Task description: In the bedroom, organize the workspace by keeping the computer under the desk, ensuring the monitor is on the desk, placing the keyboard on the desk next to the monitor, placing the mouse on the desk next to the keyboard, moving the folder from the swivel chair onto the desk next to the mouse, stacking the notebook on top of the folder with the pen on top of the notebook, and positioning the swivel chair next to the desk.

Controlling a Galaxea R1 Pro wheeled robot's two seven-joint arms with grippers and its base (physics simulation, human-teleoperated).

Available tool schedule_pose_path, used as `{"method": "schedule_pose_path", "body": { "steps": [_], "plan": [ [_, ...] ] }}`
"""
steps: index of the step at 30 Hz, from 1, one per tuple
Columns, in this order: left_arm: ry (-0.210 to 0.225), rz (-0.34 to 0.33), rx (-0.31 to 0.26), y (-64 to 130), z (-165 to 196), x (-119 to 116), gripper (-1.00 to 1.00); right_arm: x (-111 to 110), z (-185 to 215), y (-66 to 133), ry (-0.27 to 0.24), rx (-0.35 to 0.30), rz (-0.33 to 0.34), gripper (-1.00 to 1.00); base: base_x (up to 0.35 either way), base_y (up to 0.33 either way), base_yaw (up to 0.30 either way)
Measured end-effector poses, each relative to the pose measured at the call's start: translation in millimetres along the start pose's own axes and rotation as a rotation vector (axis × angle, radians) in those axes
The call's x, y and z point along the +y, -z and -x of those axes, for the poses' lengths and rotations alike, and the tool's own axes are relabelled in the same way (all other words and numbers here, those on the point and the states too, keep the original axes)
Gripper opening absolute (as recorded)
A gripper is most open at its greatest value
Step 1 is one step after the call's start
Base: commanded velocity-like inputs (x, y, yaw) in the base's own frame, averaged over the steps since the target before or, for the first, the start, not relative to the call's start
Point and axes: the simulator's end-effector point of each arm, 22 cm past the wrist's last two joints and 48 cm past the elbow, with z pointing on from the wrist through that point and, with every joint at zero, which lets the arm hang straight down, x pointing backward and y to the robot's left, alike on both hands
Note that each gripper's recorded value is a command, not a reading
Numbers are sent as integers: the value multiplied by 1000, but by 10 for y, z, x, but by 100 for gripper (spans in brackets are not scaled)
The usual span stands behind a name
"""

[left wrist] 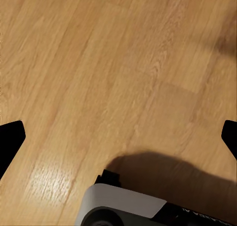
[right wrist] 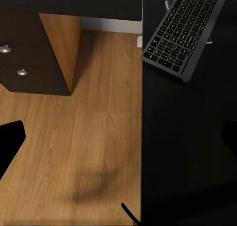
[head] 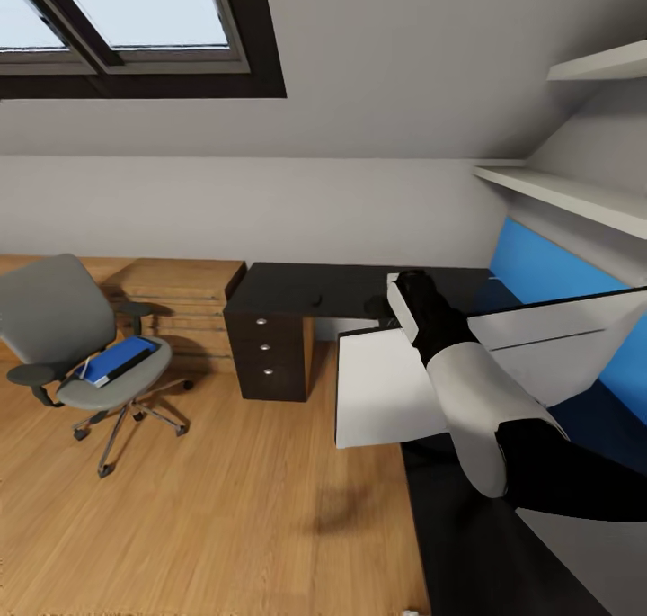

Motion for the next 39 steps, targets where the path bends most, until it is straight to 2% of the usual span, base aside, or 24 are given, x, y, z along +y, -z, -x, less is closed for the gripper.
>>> {"method": "schedule_pose_path", "body": {
  "steps": [21, 39],
  "plan": [
    [0, 1, 0, 1, 0, 2, 100, 4, 6, -3, -5, -5, 3, 100, -100, -20, 0],
    [0, 1, 0, 2, 0, 4, 100, 12, 18, 6, -6, -7, 6, 100, -34, -22, 0]
  ]
}}
